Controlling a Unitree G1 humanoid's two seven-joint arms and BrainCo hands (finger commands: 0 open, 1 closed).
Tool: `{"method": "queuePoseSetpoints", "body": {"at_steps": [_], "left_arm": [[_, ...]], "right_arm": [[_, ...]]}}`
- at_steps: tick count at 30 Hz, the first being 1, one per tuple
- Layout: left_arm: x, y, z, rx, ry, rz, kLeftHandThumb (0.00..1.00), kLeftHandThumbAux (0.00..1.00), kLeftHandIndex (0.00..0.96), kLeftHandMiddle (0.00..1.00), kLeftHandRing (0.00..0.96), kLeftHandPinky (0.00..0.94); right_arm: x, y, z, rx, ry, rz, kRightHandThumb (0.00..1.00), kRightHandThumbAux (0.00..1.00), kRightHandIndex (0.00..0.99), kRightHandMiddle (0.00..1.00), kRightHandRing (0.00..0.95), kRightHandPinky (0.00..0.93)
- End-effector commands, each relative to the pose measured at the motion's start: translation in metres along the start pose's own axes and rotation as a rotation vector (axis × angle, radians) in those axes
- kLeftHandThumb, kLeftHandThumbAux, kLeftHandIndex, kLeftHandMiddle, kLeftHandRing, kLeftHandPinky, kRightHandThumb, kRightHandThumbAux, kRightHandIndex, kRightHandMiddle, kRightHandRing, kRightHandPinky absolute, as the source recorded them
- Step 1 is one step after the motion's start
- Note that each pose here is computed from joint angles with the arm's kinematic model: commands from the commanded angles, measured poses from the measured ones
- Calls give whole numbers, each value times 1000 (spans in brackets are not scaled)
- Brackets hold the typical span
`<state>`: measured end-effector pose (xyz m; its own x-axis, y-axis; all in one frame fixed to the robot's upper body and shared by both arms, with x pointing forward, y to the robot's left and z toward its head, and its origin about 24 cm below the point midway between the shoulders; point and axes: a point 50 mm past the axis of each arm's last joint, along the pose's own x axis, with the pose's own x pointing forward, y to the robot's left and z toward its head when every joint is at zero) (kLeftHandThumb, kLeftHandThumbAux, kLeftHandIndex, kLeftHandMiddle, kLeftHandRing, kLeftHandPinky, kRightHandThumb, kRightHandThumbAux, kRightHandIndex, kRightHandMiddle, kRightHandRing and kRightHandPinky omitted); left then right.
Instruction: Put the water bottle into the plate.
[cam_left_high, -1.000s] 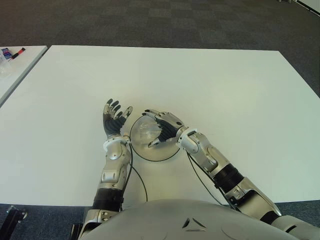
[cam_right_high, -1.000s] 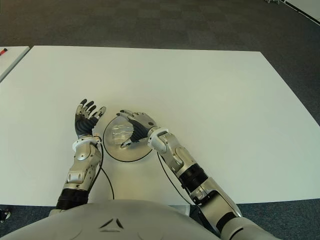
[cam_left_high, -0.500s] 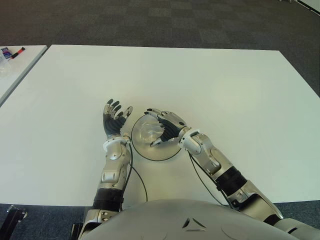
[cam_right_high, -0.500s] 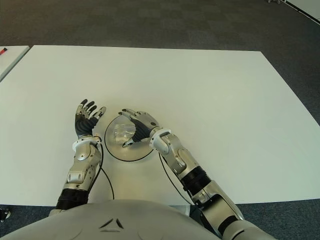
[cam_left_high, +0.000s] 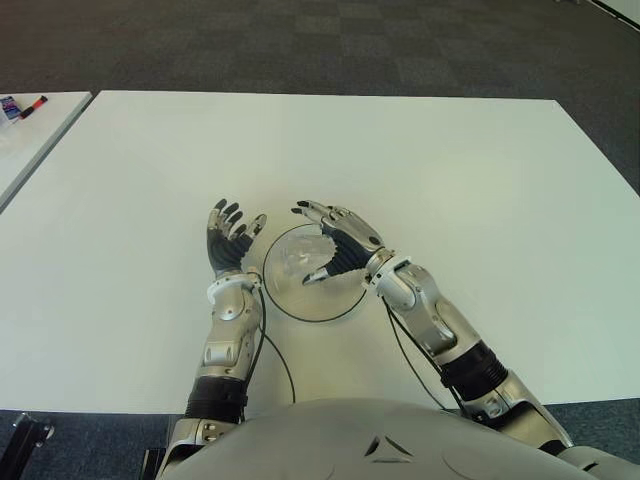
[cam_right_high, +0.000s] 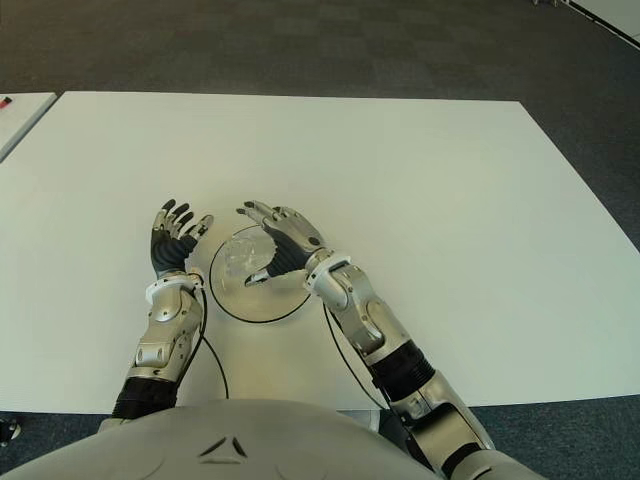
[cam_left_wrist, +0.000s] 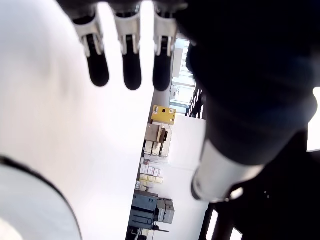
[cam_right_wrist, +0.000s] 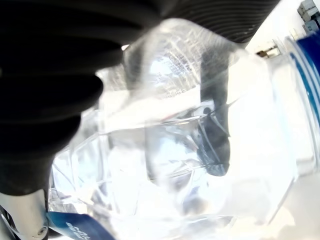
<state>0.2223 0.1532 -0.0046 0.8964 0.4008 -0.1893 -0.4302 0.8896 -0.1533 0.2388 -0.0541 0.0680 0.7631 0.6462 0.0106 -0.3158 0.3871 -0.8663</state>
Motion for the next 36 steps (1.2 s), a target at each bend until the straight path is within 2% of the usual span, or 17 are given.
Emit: {"method": "queuePoseSetpoints", "body": {"at_steps": [1,15,36], "left_arm": [[-8,-15,-9,-61,58,-1,53,889,148,213,205,218],[-8,-16,-9,-70,53,5,65,892,155,225,222,244],[-8,-17,-8,-57,54,13,86,872,179,247,246,263]], "right_arm": [[-2,-10,5,5,-11,-72,0,914,0,0,0,0],[-2,-19,9,-38,-36,-172,0,919,0,0,0,0],[-1,-21,8,-12,-20,-171,0,912,0,0,0,0]]}}
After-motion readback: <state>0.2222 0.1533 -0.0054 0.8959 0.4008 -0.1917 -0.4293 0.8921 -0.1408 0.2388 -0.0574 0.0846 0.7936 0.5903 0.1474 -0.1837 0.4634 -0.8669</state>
